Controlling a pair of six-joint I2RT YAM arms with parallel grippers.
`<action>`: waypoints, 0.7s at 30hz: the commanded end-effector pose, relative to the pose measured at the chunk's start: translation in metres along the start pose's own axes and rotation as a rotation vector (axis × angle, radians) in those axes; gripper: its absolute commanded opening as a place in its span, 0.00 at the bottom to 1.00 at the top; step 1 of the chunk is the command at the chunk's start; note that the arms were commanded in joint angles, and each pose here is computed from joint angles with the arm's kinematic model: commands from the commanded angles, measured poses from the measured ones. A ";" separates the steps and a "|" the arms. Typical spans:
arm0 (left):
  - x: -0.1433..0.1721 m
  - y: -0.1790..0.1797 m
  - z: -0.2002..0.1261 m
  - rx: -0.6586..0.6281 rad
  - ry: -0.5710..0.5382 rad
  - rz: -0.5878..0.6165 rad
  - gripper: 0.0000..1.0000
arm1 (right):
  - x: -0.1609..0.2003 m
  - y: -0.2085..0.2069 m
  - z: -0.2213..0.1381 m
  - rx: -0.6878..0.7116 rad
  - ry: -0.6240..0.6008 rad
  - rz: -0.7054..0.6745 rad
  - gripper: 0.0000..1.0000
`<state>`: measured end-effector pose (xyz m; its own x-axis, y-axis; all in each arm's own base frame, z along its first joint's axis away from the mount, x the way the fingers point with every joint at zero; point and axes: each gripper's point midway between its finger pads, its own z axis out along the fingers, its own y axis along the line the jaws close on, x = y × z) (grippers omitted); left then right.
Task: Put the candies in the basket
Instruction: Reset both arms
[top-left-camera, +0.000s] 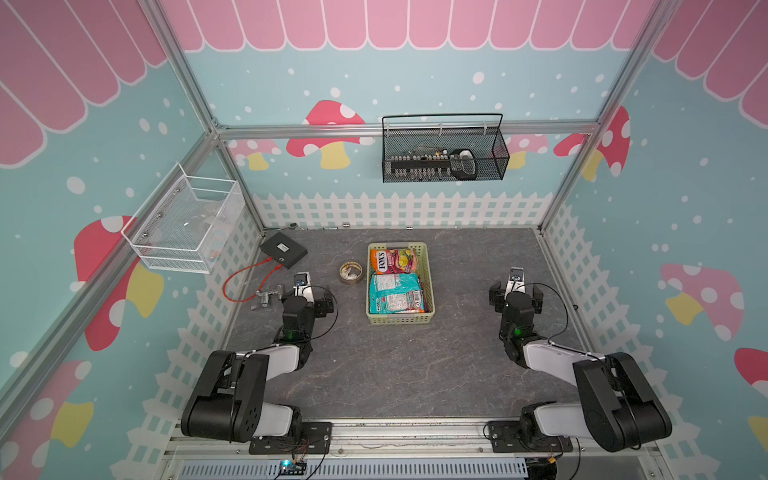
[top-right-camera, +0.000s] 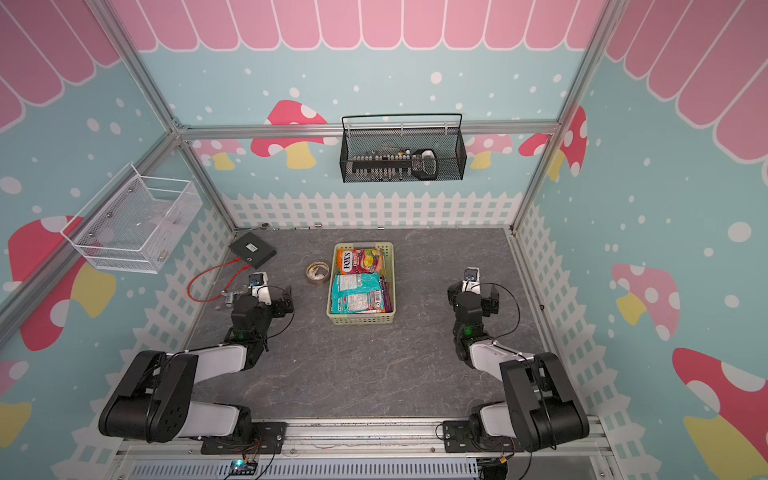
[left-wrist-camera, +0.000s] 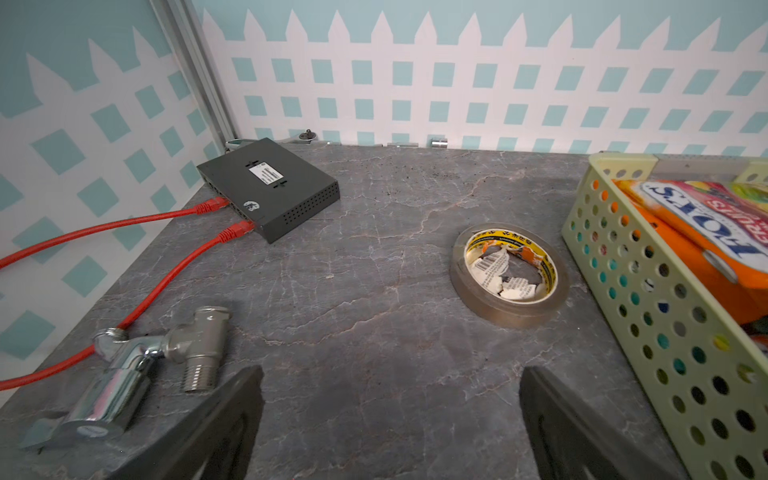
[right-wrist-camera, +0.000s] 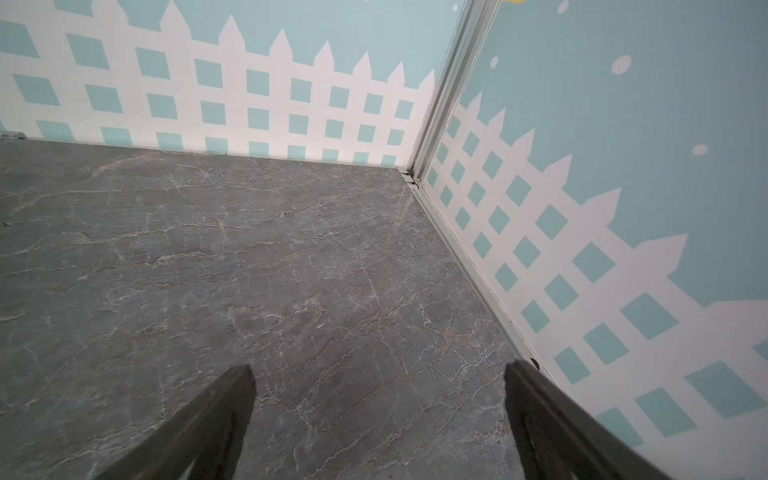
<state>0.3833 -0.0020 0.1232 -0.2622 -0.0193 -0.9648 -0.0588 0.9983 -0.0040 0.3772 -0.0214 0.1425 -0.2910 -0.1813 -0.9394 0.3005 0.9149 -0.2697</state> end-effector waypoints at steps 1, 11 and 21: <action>-0.029 0.005 0.000 0.031 -0.115 -0.020 0.99 | -0.017 0.011 0.013 -0.088 -0.079 -0.005 0.99; -0.041 -0.010 -0.027 0.147 -0.242 -0.089 0.99 | 0.004 -0.001 -0.016 -0.197 -0.242 0.086 0.99; -0.025 -0.017 -0.013 0.116 -0.229 -0.045 0.99 | 0.009 -0.011 -0.008 -0.140 -0.191 0.127 0.99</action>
<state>0.3737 -0.0198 0.1389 -0.0791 -0.0680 -0.9945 0.0627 0.9954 -0.0730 0.3608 -0.0271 0.1292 -0.1158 -0.1376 -0.9837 0.1714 0.9727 -0.1562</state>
